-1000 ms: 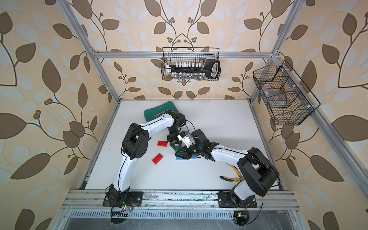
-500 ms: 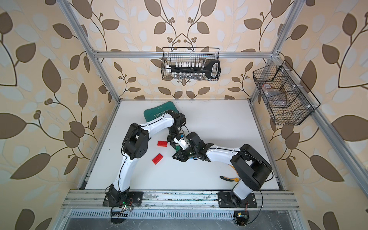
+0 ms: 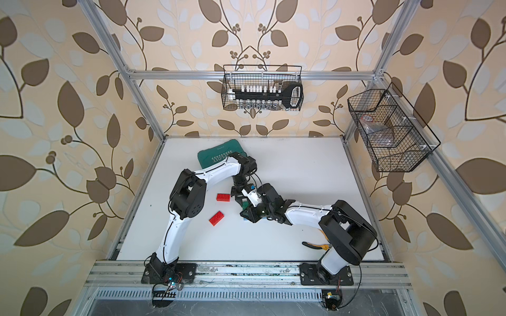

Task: Assemble a small pinwheel with lego
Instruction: Assemble the lego brick with the lego brick.

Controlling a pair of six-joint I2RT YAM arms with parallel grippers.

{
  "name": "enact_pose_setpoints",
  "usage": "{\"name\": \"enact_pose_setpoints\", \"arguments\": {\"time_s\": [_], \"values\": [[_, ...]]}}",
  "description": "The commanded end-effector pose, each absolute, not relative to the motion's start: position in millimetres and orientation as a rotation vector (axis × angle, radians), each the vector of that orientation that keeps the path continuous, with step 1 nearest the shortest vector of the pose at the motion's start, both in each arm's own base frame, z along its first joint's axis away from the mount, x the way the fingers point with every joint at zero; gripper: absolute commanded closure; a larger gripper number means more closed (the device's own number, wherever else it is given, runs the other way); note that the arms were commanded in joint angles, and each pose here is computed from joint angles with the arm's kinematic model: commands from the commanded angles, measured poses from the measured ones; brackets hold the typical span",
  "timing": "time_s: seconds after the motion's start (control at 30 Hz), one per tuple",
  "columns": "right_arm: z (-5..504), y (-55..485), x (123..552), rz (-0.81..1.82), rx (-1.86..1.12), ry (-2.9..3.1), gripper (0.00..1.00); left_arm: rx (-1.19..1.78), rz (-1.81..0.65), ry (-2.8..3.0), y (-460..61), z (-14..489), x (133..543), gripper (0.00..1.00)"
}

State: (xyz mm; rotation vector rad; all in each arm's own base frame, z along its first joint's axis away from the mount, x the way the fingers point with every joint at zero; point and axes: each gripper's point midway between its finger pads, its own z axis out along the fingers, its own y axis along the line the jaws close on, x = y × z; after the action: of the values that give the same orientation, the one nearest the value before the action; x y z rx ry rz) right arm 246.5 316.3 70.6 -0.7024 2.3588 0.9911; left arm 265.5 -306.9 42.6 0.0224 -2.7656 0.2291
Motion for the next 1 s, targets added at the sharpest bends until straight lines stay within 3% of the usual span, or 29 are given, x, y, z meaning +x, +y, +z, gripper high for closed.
{"name": "enact_pose_setpoints", "arguments": {"time_s": [0.0,0.6,0.97], "values": [[53,296,254,0.894,-0.589,2.434,0.71,-0.013,0.183,-2.709,-312,33,244,1.0],[21,285,219,0.903,-0.688,2.482,0.74,-0.013,0.164,-2.722,-316,38,242,1.0],[30,288,210,0.889,-0.781,2.405,0.79,0.007,0.175,-2.737,-316,40,241,1.0]]}}
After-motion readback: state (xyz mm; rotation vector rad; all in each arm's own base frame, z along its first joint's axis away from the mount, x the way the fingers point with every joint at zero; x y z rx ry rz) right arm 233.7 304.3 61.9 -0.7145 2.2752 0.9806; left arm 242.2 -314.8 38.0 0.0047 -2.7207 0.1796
